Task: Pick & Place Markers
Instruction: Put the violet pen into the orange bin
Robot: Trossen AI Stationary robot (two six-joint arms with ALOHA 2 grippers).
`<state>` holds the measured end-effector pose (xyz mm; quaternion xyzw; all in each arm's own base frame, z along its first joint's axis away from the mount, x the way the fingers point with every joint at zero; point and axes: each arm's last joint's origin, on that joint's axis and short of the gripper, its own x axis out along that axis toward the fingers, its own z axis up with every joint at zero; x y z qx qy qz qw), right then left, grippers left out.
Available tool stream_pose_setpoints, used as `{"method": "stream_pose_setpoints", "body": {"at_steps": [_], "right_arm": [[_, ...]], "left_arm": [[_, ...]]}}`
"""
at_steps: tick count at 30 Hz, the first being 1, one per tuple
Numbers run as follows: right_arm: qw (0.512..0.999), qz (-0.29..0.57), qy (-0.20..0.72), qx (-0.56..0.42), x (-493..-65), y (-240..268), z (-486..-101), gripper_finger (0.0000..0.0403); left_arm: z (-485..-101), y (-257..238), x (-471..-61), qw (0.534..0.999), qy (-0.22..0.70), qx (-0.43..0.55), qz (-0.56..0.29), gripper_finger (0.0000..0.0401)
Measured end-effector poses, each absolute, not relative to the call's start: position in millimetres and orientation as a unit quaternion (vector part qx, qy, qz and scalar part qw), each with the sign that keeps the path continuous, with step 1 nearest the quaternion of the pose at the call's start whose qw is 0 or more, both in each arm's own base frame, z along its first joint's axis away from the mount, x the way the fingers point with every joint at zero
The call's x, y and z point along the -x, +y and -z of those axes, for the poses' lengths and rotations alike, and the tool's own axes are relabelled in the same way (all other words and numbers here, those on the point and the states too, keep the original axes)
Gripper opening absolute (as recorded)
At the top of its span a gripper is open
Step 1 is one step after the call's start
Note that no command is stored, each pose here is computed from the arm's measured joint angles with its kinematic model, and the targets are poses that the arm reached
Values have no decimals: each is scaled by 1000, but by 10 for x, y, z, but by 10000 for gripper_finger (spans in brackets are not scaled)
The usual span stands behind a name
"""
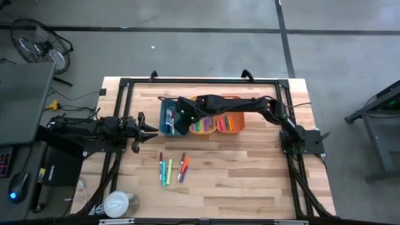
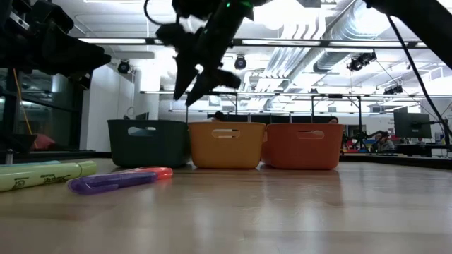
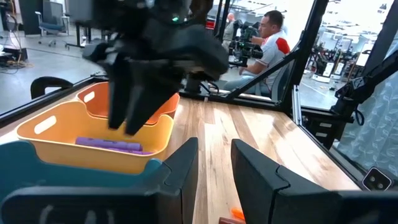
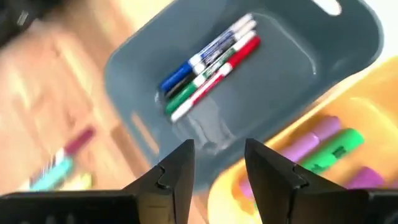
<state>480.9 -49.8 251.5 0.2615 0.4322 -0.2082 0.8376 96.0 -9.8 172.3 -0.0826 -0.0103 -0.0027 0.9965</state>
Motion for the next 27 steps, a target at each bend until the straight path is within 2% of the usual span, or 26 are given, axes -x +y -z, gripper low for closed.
{"method": "stream_pose_setpoints", "body": {"at_steps": [11,20,27], "right_arm": [[861,107,482,-121,-4579,-173,-2850,130],[854,-127,505,-13,-4520,243,-2855,130],[824,-239,503,102,-4475,457,-2618,130]], "left_arm": [[-1724,-99,-960,997,-10,83,3,94],[-1724,-98,-960,997,-11,83,3,94],[-1725,-99,-960,997,-11,83,3,94]]}}
